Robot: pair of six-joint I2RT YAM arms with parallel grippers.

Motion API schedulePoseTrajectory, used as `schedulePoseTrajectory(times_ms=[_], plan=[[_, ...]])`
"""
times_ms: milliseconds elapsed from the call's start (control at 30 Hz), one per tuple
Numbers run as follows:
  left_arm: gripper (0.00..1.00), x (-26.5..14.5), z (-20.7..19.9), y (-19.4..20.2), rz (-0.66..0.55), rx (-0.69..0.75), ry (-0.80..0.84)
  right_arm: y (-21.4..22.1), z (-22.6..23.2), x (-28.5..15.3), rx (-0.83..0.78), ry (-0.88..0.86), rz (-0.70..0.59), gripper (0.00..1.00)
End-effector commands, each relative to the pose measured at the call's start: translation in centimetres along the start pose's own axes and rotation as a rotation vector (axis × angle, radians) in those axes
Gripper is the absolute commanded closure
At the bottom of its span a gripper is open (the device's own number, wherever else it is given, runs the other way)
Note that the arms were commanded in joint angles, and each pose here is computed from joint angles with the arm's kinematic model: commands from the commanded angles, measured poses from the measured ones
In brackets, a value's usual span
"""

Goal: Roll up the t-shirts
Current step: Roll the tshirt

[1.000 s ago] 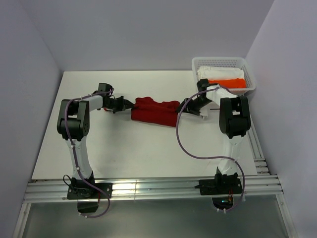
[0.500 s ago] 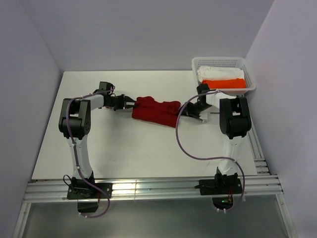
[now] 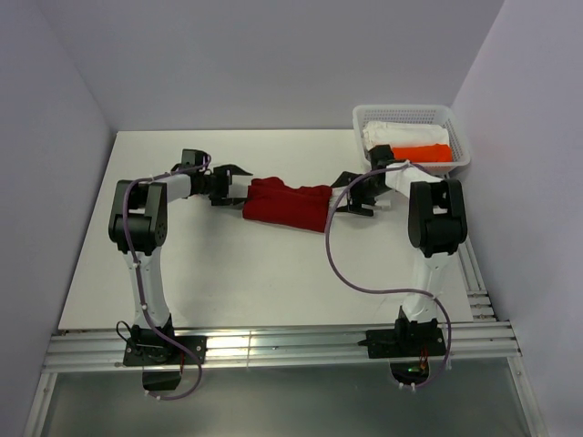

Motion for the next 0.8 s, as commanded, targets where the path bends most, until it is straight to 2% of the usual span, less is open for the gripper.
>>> schedulePoseTrajectory(times_ms=[0, 33, 200, 300, 333, 400, 433, 467, 533, 567, 600, 633, 667, 767], plan=[[0.23, -1.1, -2.1, 0.7, -0.037, 0.086, 0.063, -0.4, 1.0, -3.2, -0.075, -0.088, -0.074, 0.15], [0.18, -1.3, -2.6, 1.0, -0.033, 0.118, 0.079, -0.7, 1.2, -4.2, -0.090, -0.111, -0.088, 0.15], [0.12, -3.6, -5.0, 3.1, -0.015, 0.242, 0.141, -0.6, 0.9, -7.4, -0.264, -0.214, -0.152, 0.15], [0.07, -5.8, -5.5, 4.6, -0.007, 0.327, 0.176, 1.4, 0.8, -9.0, -0.430, -0.297, -0.111, 0.21], [0.05, -6.3, -5.3, 4.8, -0.006, 0.342, 0.173, 2.0, 0.1, -9.0, -0.462, -0.277, -0.097, 0.23], [0.06, -8.0, -4.4, 5.7, -0.027, 0.423, 0.157, 3.7, -0.6, -8.8, -0.613, -0.274, -0.051, 0.33], [0.06, -8.7, -3.9, 5.1, -0.078, 0.492, 0.141, 4.3, -1.5, -8.6, -0.643, -0.245, -0.027, 0.35], [0.06, -10.1, -3.9, 5.9, -0.103, 0.545, 0.145, 4.8, -2.2, -8.1, -0.706, -0.236, -0.015, 0.50], [0.08, -11.1, -2.4, 5.7, -0.147, 0.621, 0.094, 6.6, -3.3, -7.4, -0.803, -0.248, 0.016, 0.63], [0.10, -11.8, -1.5, 6.2, -0.152, 0.644, 0.096, 7.2, -3.6, -7.1, -0.828, -0.250, 0.028, 0.81], [0.14, -11.9, -1.0, 6.6, -0.133, 0.667, 0.112, 7.9, -3.8, -6.8, -0.853, -0.261, 0.043, 0.88], [0.22, -12.0, -1.3, 7.2, -0.116, 0.712, 0.161, 9.2, -3.9, -6.3, -0.897, -0.278, 0.068, 0.92], [0.26, -11.8, 0.0, 7.5, -0.086, 0.716, 0.169, 10.0, -3.7, -6.1, -0.928, -0.287, 0.080, 1.00], [0.39, -10.5, 1.4, 9.1, -0.008, 0.782, 0.175, 12.3, -3.2, -5.0, -1.012, -0.301, 0.098, 1.00]])
Point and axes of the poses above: each gripper's point midway between its finger pads, its own x axis out along the fingers, its own z axis along the line the jaws close on, y = z × x, the point moved 2 cm from there along -x, back along the fingers, and after that the axes turned 3 degrees about -x, right-handed, at the moved point
